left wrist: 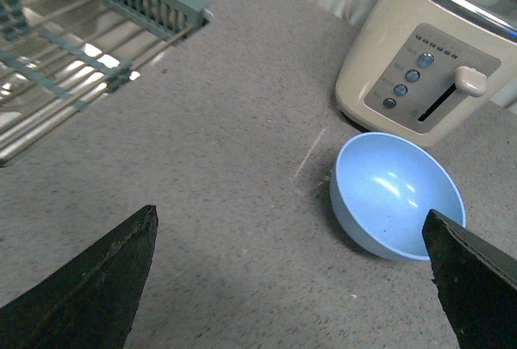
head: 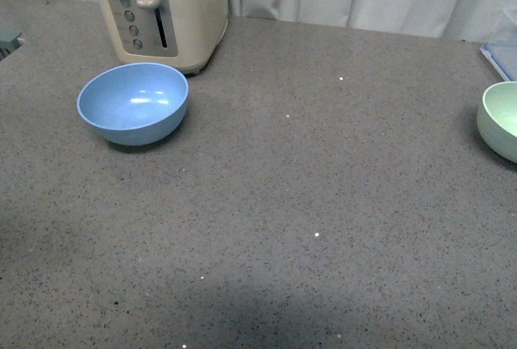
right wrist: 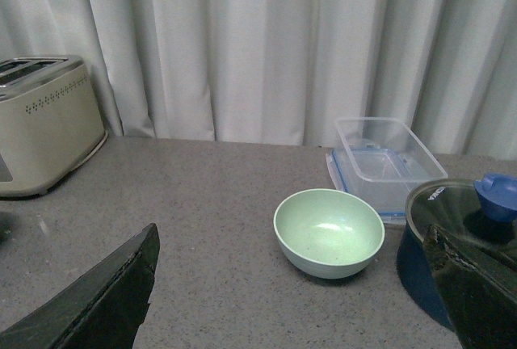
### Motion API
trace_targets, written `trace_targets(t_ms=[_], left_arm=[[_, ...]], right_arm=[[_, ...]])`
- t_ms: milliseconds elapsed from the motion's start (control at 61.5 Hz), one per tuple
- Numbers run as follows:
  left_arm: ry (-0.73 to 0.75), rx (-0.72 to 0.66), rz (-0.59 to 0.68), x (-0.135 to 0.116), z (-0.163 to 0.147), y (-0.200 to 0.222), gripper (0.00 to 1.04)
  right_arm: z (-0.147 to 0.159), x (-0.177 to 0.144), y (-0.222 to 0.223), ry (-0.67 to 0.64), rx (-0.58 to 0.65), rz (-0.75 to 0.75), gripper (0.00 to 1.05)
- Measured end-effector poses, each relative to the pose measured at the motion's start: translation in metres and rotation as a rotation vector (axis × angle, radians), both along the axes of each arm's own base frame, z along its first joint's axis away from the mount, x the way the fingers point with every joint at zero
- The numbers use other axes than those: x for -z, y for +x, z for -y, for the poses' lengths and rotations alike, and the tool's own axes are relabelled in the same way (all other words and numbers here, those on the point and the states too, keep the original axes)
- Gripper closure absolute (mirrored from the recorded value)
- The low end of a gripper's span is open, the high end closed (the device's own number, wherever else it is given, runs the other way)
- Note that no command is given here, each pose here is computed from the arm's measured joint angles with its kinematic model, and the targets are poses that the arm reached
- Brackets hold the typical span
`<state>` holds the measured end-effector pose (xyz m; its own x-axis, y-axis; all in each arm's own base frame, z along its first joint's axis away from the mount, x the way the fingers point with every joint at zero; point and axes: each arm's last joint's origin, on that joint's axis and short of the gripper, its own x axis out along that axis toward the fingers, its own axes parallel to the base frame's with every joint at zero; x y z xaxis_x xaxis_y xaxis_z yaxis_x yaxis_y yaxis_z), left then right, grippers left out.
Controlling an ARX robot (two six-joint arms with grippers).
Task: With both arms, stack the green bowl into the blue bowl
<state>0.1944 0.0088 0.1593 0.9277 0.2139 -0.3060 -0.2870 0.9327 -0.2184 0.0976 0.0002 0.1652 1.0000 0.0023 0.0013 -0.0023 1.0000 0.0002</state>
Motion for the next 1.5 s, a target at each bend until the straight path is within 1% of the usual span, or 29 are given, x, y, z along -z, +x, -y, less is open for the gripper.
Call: trace_targets(t_ms=[65,228,391,504,570,700,976,1074,1204,1497], left_arm=[[-0.051,0.009,-0.073,0.007,0.003,0.027,0.06],[-0.132,-0.011,-0.206,0.027,0.008,0.069,0.06],[-0.206,-0.033,-0.255,0.035,0.013,0.100,0.06],[-0.287,-0.015,-0.313,0.038,0.020,0.120,0.06],[-0.301,-0.014,-0.334,0.039,0.024,0.129,0.06],[-0.295,-0.019,-0.338,0.039,0.029,0.145,0.06],[-0.291,-0.020,-0.371,0.049,0.033,0.163,0.06],[-0.269,-0.043,-0.394,0.058,0.032,0.167,0.06],[-0.268,-0.037,-0.428,0.068,0.033,0.172,0.06],[-0.271,-0.028,-0.451,0.071,0.035,0.176,0.06]], right_arm=[[0.000,0.000,0.000,0.000,-0.001,0.000,0.09],[0.000,0.000,0.000,0.000,-0.001,0.000,0.09],[0.000,0.000,0.000,0.000,-0.001,0.000,0.09],[0.000,0.000,0.000,0.000,-0.001,0.000,0.09],[0.000,0.000,0.000,0.000,-0.001,0.000,0.09],[0.000,0.000,0.000,0.000,-0.001,0.000,0.09],[0.000,0.000,0.000,0.000,-0.001,0.000,0.09],[0.000,0.000,0.000,0.000,-0.001,0.000,0.09],[0.000,0.000,0.000,0.000,-0.001,0.000,0.09],[0.000,0.000,0.000,0.000,-0.001,0.000,0.09]])
